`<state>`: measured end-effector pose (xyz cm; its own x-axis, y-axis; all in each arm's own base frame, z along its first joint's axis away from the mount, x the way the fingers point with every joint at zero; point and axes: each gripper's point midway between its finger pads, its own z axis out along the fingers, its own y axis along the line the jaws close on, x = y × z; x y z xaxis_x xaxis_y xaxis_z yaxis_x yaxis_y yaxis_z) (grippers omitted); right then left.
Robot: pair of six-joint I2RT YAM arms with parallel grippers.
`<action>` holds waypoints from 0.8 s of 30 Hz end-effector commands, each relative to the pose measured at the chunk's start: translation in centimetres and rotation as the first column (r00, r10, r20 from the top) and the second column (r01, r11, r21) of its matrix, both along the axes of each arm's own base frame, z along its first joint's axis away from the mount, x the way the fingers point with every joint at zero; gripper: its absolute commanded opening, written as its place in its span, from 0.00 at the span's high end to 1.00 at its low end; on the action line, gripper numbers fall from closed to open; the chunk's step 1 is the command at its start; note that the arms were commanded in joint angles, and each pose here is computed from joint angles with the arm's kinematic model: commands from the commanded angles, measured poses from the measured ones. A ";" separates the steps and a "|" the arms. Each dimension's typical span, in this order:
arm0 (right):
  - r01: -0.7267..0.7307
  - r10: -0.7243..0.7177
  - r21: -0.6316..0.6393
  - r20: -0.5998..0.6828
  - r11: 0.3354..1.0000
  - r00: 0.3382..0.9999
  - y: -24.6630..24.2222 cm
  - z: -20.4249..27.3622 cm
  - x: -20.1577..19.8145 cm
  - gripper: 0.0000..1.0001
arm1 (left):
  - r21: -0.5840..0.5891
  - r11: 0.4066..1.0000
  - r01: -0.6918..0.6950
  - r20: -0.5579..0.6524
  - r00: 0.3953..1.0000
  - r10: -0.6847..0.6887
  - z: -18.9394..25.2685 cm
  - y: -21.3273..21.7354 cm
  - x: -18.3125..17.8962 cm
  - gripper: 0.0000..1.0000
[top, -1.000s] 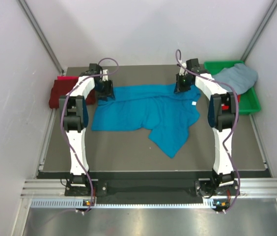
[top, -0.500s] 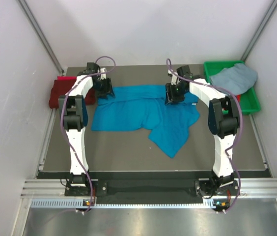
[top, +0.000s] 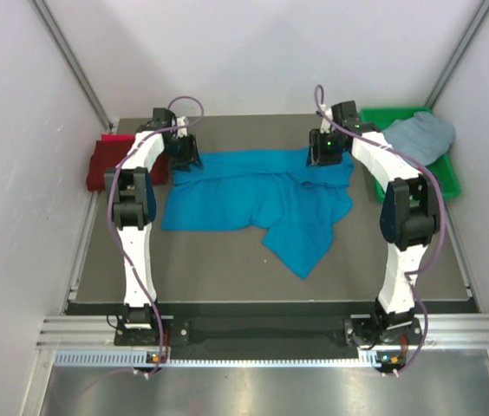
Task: Fold and stack the t-shirts
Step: Fold the tshirt
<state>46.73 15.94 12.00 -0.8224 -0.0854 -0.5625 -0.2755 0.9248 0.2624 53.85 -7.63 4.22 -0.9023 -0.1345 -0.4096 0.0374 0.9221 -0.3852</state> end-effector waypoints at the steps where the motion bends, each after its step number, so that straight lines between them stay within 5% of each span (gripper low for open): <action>1: 0.129 -0.130 0.049 0.025 0.990 0.991 -3.3 -0.2 4.3 0.55 | 0.042 0.999 0.012 0.048 0.999 -0.014 0.0 1.0 1.4 0.42; 7: 0.173 -0.168 0.129 -0.048 0.976 0.985 -4.7 -4.2 7.1 0.54 | 0.117 0.993 -0.010 0.061 0.998 0.003 -0.8 2.3 1.9 0.43; 24: 0.248 -0.238 0.079 -0.113 0.966 0.965 -8.6 -10.4 9.2 0.52 | 0.178 0.983 -0.039 0.122 0.992 0.017 -2.5 3.4 5.5 0.43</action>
